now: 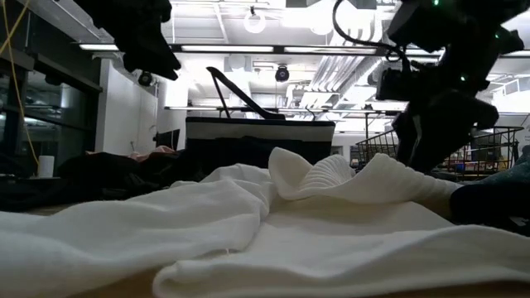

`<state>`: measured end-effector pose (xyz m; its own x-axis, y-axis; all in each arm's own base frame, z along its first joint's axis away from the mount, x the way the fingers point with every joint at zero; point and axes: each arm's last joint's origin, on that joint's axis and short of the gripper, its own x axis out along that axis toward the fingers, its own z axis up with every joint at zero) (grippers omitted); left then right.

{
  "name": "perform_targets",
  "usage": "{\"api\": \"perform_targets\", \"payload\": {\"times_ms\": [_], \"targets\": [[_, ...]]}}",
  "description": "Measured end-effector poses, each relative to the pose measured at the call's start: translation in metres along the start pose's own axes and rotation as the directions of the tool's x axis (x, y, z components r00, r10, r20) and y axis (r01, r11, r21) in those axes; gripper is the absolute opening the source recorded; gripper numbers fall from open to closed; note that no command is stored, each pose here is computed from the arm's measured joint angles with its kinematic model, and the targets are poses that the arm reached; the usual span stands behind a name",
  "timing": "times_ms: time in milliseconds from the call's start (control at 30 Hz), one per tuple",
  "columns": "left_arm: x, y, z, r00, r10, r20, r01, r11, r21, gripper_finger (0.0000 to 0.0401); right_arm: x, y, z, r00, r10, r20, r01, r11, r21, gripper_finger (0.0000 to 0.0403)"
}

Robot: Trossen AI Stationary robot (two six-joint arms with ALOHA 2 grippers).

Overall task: Pick & Place Cloths
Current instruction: Put the gray boxer into the wire basket

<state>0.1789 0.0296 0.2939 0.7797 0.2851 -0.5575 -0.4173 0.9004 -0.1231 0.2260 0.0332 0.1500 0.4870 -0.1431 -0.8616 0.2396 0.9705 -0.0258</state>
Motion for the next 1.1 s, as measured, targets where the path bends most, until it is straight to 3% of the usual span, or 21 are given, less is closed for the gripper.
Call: {"api": "perform_targets", "payload": {"times_ms": [367, 733, 900, 1100], "targets": [[-0.007, -0.03, -0.012, 0.998, 0.03, 0.048, -0.031, 0.999, 0.035, 0.019, 0.01, -0.007, -0.017, 1.0, -0.015, -0.011, 0.015, 0.999, 0.051, 0.0303], [0.003, -0.031, -0.033, 0.998, 0.058, 0.04, -0.059, 0.998, 0.02, 0.019, 0.014, -0.007, -0.02, 0.999, -0.016, -0.028, 0.017, 0.999, 0.041, 0.0298], [0.004, -0.029, -0.039, 0.997, 0.058, 0.046, -0.058, 0.998, 0.015, 0.019, 0.025, -0.005, -0.022, 0.998, -0.011, -0.07, 0.014, 0.999, 0.039, 0.0255], [0.002, -0.028, -0.039, 0.997, 0.05, 0.064, -0.05, 0.999, -0.004, 0.019, 0.031, -0.003, -0.022, 0.998, 0.006, -0.065, -0.004, 0.999, 0.043, 0.0161]]}}
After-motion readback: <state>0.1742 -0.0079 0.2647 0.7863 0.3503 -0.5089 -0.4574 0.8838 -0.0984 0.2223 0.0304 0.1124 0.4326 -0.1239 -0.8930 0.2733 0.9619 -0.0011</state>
